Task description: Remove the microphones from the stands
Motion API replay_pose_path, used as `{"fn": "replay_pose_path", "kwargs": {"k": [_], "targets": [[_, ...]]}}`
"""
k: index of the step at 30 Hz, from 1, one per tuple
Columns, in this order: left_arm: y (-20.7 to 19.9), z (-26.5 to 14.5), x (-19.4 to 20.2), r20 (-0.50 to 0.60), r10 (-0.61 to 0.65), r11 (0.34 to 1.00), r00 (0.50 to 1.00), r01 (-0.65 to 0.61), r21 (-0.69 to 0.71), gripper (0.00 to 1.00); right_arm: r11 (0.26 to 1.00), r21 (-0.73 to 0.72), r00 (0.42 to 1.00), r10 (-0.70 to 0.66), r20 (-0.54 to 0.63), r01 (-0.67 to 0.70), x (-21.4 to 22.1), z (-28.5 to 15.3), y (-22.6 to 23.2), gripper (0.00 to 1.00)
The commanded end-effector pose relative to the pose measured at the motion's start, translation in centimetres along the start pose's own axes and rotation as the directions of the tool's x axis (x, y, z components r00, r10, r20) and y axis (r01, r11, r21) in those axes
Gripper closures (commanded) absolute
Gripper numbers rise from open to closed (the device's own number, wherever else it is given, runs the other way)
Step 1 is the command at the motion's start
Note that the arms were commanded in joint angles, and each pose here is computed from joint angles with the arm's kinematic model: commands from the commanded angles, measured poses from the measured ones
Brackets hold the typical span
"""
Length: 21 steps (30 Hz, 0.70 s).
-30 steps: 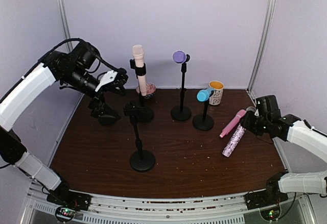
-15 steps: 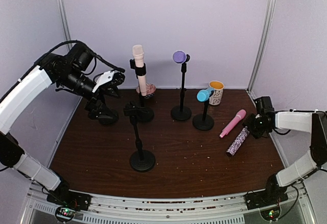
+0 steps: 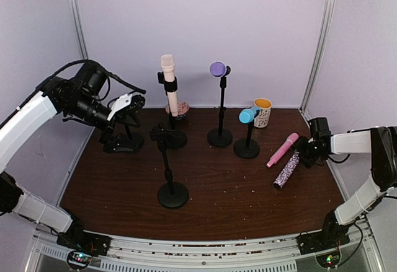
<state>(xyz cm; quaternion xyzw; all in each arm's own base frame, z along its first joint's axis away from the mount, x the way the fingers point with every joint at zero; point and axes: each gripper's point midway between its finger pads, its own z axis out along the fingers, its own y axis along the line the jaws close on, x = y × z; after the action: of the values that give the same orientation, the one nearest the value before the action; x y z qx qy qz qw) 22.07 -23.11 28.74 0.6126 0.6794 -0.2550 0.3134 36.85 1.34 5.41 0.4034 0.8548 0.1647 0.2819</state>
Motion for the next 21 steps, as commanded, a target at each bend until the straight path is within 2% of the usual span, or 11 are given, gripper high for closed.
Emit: {"fn": "replay_pose_path", "kwargs": {"k": [1,8,11,13,15,17,21], "targets": [[0.6,-0.1,-0.6,0.042,-0.01,1.0,0.999,0.011,-0.022,0.02,0.989,-0.144,0.998,-0.016,0.057,0.024,-0.8,-3.0,3.7,0.25],[1.6,-0.2,-0.9,0.069,-0.077,0.997,0.995,0.079,-0.023,0.02,0.926,-0.29,0.964,-0.197,0.181,0.243,2.7,-11.0,8.7,0.2],[2.3,-0.5,-0.5,0.085,-0.124,0.992,0.989,0.126,-0.016,0.02,0.86,-0.352,0.925,-0.302,0.232,0.369,6.3,-14.5,11.2,0.19],[2.8,-0.6,-0.2,0.098,-0.157,0.987,0.983,0.159,-0.013,0.02,0.779,-0.404,0.877,-0.405,0.26,0.48,10.5,-16.6,13.1,0.19],[3.2,-0.8,0.1,0.108,-0.185,0.982,0.977,0.188,-0.013,0.02,0.684,-0.429,0.807,-0.511,0.296,0.59,14.6,-18.1,14.6,0.19],[3.6,-1.0,0.5,0.109,-0.201,0.979,0.974,0.204,-0.02,0.02,0.557,-0.454,0.713,-0.612,0.341,0.695,19.3,-19.5,16.3,0.18],[3.8,-1.4,0.8,0.118,-0.214,0.975,0.97,0.219,-0.033,0.02,0.24,-0.438,0.458,-0.732,0.504,0.866,28.5,-22.8,19.7,0.17]]}}
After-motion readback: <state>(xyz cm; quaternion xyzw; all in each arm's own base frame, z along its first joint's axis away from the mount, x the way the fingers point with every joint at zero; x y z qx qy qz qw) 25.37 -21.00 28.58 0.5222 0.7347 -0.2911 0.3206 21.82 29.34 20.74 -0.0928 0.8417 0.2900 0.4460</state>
